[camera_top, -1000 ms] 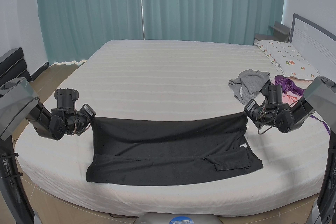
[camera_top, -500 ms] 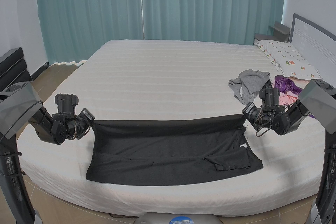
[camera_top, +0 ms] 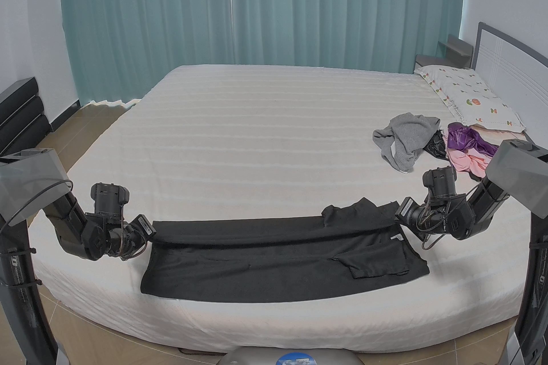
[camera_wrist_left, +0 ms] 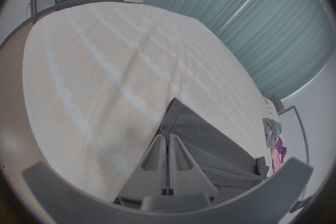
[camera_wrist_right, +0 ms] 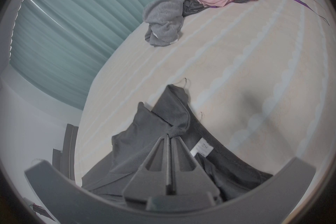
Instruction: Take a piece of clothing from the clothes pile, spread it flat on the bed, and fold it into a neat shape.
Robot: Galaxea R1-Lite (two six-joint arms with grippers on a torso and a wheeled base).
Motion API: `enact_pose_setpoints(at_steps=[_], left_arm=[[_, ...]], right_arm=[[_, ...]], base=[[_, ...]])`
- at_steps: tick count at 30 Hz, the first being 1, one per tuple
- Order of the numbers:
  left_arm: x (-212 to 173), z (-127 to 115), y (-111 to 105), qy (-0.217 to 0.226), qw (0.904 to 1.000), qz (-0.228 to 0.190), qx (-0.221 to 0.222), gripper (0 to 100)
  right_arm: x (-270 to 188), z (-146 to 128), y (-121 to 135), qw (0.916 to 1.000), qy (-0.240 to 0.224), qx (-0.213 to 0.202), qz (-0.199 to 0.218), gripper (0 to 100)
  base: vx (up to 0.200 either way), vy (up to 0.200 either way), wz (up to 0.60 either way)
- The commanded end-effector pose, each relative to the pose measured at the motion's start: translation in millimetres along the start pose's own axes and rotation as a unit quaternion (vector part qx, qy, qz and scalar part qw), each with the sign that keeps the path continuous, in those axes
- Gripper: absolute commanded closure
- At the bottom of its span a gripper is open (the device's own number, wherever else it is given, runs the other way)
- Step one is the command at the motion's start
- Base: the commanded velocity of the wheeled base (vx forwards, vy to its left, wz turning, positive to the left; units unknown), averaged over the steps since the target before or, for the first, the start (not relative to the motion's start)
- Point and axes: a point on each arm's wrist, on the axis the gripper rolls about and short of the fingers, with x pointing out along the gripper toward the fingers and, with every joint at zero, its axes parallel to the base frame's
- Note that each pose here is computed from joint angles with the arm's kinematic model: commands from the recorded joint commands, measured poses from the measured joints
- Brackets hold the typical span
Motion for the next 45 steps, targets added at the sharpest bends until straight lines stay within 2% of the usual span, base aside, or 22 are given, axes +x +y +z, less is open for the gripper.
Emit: enact_pose_setpoints(at_steps=[1,12,13,15,16,22,24,27,31,35,38,45], left_arm=[[3.5,-8.4,6.4,0.017,0.9998,0.013,0.001,100],[2.8,-15.7,11.4,0.037,0.9990,0.025,0.002,100],[2.4,-16.4,11.1,0.041,0.9989,0.024,0.002,0],[1.6,-17.5,10.4,0.048,0.9986,0.022,0.003,0],[0.8,-17.7,9.8,0.050,0.9985,0.022,0.003,0],[-4.2,-13.0,6.0,0.042,0.9990,0.015,0.002,0],[-7.0,-4.0,0.4,0.027,0.9996,0.003,-0.002,0],[-2.6,7.1,-8.1,0.011,0.9999,-0.011,-0.005,0],[10.6,20.1,-20.4,0.004,0.9997,-0.022,-0.013,0],[29.3,26.9,-27.6,0.006,0.9995,-0.022,-0.022,0],[46.9,25.8,-27.7,0.016,0.9996,-0.013,-0.021,0],[54.1,22.7,-26.0,0.017,0.9997,-0.008,-0.012,0]], right_arm=[[1.5,-5.8,-6.5,0.9999,0.012,-0.003,-0.010,100],[4.6,-12.2,-12.2,0.9991,0.033,-0.005,-0.025,100],[4.4,-13.0,-13.0,0.9990,0.036,-0.007,-0.027,100],[3.9,-13.3,-13.3,0.9988,0.038,-0.010,-0.029,100],[3.6,-12.6,-12.6,0.9989,0.037,-0.010,-0.027,0],[-11.8,7.2,0.8,0.9999,0.009,-0.005,0.003,0],[-18.0,19.8,9.2,0.9996,-0.001,-0.001,0.029,0],[-13.6,28.8,13.7,0.9992,-0.011,0.001,0.037,0],[9.9,29.8,12.9,0.9993,-0.007,0.006,0.037,0],[24.4,26.4,8.5,0.9989,0.002,0.033,0.033,0],[26.1,33.9,3.0,0.9981,0.005,0.046,0.040,0],[27.7,35.2,1.0,0.9978,0.010,0.048,0.045,0]], base=[[0.000,0.000,0.00],[0.000,0.000,0.00],[0.000,0.000,0.00],[0.000,0.000,0.00],[0.000,0.000,0.00],[0.000,0.000,0.00],[0.000,0.000,0.00],[0.000,0.000,0.00],[0.000,0.000,0.00],[0.000,0.000,0.00],[0.000,0.000,0.00],[0.000,0.000,0.00]])
